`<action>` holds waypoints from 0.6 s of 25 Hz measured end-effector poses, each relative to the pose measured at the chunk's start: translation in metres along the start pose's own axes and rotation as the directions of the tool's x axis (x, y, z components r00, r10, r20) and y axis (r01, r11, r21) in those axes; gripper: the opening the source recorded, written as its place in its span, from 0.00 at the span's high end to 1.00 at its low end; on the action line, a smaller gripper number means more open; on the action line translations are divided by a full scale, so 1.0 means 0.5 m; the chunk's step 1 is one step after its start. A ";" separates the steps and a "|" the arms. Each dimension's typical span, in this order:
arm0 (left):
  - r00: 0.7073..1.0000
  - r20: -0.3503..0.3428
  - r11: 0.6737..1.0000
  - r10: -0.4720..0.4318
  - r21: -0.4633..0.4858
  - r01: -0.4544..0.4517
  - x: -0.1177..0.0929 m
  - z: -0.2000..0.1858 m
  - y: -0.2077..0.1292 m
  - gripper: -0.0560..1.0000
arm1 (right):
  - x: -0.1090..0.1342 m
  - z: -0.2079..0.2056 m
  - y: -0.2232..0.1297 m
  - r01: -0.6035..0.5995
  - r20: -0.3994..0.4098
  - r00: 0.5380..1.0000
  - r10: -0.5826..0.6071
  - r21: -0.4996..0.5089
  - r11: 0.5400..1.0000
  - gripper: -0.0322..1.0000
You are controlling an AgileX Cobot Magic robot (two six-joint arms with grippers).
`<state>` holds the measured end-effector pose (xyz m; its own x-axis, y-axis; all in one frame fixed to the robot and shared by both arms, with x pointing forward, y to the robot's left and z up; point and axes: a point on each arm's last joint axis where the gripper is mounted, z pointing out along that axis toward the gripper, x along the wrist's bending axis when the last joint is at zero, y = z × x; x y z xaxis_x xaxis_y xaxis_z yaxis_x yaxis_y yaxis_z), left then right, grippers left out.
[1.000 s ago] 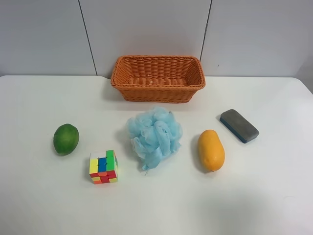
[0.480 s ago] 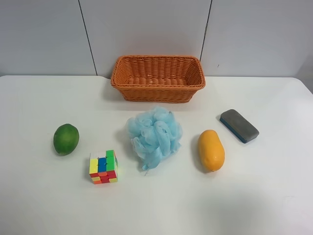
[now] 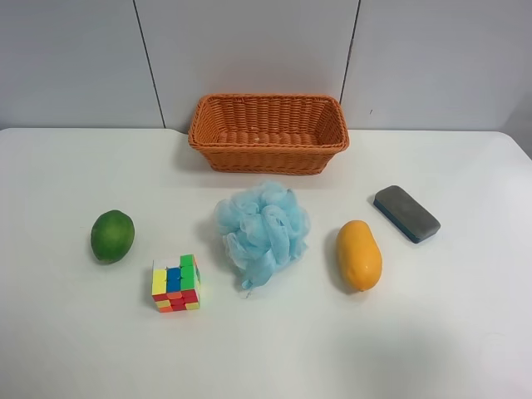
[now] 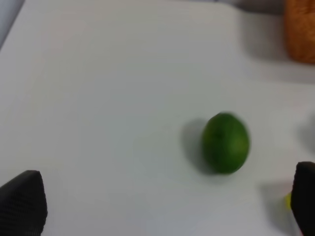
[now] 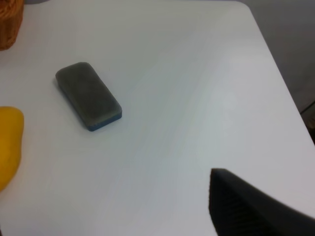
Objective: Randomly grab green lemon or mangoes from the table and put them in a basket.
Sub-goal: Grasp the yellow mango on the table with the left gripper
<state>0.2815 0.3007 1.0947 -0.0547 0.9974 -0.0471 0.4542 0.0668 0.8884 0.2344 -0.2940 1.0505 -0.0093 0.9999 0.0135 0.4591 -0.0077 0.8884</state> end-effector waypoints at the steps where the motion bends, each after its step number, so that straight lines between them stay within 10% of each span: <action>1: 0.999 0.031 1.000 0.009 -0.003 -0.009 -0.006 0.010 0.022 0.01 | 0.000 0.000 0.000 0.000 0.000 1.000 0.000 0.000 1.000 0.18; 15: 0.879 0.467 0.957 0.098 0.198 -0.213 -0.115 0.256 0.178 0.01 | 0.000 0.000 0.000 0.000 0.000 1.000 0.000 0.000 1.000 0.18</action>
<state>0.4386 0.2526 1.1180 0.4117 0.8959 -0.1671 0.6226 -0.1426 0.7694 0.2344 -0.2940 1.0505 -0.0093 0.9999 0.0135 0.4591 -0.0077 0.8884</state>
